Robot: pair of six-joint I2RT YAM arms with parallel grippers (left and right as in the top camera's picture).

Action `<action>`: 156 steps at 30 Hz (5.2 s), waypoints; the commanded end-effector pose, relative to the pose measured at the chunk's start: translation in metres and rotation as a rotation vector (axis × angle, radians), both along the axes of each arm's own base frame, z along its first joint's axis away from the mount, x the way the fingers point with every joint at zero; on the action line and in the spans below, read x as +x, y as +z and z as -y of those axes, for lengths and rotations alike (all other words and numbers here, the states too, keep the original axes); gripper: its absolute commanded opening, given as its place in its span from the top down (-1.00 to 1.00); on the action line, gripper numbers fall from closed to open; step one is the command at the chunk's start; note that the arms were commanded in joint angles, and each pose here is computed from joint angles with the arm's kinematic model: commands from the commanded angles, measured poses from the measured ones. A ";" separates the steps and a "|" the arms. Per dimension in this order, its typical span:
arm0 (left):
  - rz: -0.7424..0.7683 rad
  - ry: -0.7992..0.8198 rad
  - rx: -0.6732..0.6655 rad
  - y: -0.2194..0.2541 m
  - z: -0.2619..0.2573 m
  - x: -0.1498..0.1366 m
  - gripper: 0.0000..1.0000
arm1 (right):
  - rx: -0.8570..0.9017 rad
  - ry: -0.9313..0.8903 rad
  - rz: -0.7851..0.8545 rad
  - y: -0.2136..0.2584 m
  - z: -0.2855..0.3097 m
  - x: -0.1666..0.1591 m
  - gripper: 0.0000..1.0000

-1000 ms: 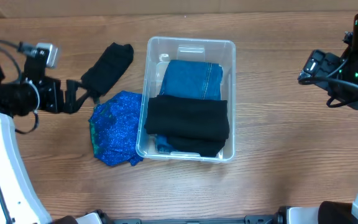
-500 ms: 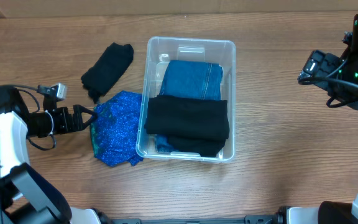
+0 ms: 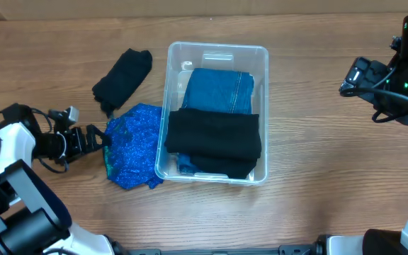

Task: Pack container
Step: 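Move the left gripper to the sparkly blue fabric and grasp it, then lift the sparkly blue fabric with the left gripper and lower it into the bin, then press and spread the blue fabric in the bin's top end with the left gripper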

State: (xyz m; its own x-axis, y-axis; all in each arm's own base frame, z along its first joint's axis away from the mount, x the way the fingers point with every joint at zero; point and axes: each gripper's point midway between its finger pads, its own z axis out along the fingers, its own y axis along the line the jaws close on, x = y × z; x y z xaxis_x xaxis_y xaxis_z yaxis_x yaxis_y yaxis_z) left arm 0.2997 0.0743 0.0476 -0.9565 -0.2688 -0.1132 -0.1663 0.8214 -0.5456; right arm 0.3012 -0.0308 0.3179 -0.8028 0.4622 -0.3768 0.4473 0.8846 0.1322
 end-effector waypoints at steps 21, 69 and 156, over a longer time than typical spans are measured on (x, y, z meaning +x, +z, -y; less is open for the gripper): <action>-0.093 -0.301 -0.166 -0.055 0.093 -0.003 -0.82 | 0.000 0.003 0.026 0.006 0.000 -0.004 -0.87; 1.262 -1.180 0.245 0.291 0.269 0.087 0.92 | -0.001 0.004 0.026 0.006 0.000 -0.004 -0.87; 0.184 1.178 -0.148 0.222 0.303 0.148 0.92 | 0.033 0.039 0.029 0.007 -0.008 -0.005 -0.86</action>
